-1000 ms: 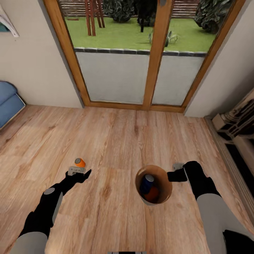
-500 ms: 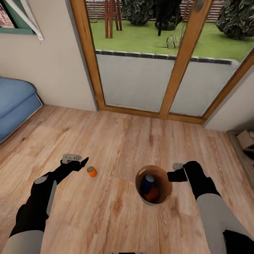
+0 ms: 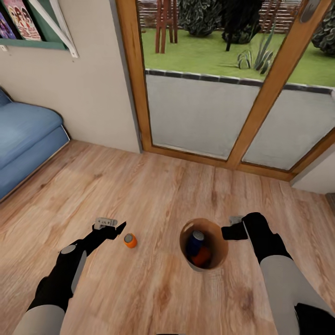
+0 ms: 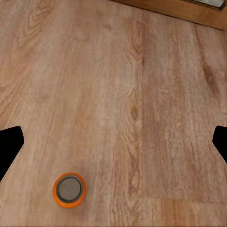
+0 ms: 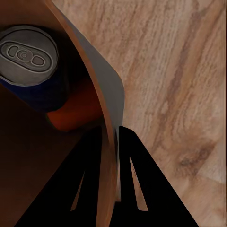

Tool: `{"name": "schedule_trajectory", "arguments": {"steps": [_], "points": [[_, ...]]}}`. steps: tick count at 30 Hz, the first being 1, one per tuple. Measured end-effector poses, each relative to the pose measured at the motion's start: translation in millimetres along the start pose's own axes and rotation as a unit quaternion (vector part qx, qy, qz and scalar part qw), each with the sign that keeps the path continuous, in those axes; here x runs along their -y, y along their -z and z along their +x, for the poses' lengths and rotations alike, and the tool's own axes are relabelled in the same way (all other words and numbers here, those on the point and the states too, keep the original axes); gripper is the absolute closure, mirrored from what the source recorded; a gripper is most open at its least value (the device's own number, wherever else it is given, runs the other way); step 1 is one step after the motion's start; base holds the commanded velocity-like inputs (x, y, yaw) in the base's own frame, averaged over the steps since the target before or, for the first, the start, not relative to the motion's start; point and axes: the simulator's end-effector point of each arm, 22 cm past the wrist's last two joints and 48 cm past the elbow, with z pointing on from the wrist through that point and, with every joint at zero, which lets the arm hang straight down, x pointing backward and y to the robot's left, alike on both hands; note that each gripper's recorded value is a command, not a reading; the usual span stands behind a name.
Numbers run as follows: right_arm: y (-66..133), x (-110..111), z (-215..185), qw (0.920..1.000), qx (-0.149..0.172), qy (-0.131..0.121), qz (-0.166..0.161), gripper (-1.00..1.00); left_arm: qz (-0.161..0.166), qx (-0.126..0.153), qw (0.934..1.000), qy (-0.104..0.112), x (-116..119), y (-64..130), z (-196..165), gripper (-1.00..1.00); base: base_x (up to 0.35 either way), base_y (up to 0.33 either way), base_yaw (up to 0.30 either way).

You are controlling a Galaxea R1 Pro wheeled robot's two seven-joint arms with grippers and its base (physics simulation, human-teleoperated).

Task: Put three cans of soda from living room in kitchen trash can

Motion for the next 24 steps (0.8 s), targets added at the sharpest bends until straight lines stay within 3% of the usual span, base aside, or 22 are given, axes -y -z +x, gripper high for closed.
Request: {"name": "schedule_trajectory", "arguments": {"steps": [9, 20, 24], "points": [[-0.2, -2, 0, 1.0000, 0.001, 0.000, -0.002, 1.00, 0.004, -0.006, 1.0000, -0.005, 5, -2.1, 7, -1.00, 0.291, 0.013, 0.005], [-0.3, -3, 0, 1.0000, 0.000, -0.001, -0.003, 1.00, 0.002, 0.002, 1.0000, -0.009, 3, -2.4, 7, -1.00, 0.020, 0.000, 0.000], [-0.4, -5, 0, 1.0000, 0.000, -0.003, -0.006, 1.00, -0.038, 0.000, 0.9992, -0.010, -16, -3.3, 29, -1.00, 0.000, 0.000, 0.000]]}}
